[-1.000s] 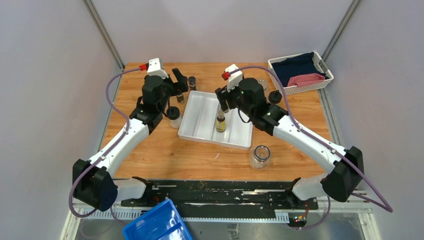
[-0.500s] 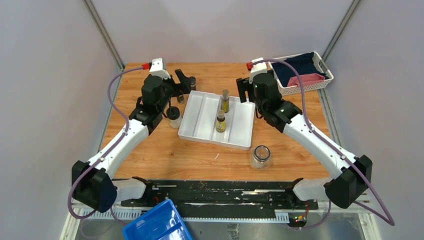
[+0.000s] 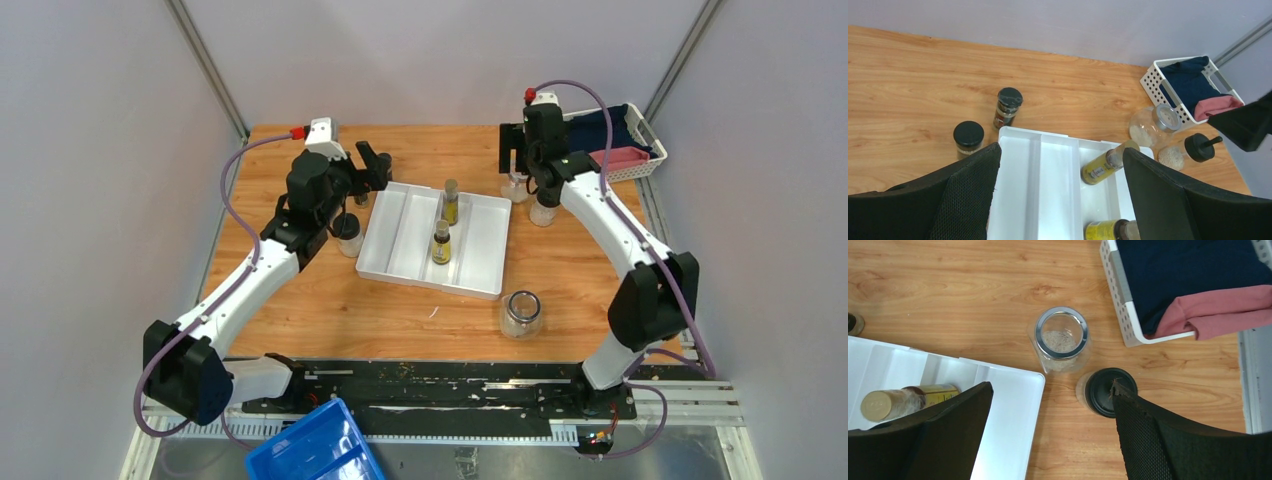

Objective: Organize the condiment bottles
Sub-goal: Pick up the bottle from the center of the board.

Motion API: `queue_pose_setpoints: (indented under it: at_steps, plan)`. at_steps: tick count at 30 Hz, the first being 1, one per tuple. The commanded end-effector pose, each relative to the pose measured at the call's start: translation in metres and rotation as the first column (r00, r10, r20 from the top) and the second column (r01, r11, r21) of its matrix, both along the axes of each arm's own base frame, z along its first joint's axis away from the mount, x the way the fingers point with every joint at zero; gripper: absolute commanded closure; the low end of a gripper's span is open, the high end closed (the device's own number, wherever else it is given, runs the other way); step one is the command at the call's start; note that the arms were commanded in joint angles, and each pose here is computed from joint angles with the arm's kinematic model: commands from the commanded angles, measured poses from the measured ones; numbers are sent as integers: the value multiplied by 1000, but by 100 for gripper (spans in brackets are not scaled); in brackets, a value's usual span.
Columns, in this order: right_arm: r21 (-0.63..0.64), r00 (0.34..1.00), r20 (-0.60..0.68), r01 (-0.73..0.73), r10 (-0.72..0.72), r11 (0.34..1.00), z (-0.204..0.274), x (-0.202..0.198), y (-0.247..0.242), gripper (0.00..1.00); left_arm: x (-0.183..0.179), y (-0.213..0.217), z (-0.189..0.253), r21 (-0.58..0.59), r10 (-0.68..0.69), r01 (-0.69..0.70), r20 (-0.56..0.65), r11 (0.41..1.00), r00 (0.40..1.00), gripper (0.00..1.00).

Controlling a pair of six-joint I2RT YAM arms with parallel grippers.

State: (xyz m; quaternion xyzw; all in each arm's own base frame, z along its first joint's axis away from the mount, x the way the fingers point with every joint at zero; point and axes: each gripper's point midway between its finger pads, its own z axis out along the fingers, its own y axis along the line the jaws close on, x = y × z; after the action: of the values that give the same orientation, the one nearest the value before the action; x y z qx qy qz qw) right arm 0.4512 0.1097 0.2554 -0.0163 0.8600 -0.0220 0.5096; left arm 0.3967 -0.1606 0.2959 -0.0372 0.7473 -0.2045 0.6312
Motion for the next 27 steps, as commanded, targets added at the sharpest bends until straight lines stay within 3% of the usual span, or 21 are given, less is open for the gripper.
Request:
queue_pose_setpoints:
  at_steps: [1,7,17,27]
  plan:
    - [36,995,-94,-39,42,999,-24,14,9,9,-1,-5,11,-21,-13,14,30,1000,999,5]
    - [21,985,-140,-101,103,995,-44,35,7,8,2,-9,3,-48,-15,16,26,999,1000,5]
    - [55,980,-179,-74,83,996,-62,60,-21,7,9,-29,-8,-90,-49,50,11,995,999,6]
    - [102,945,-243,-200,220,974,-78,73,-10,7,14,-43,2,-80,-66,68,33,995,997,6]
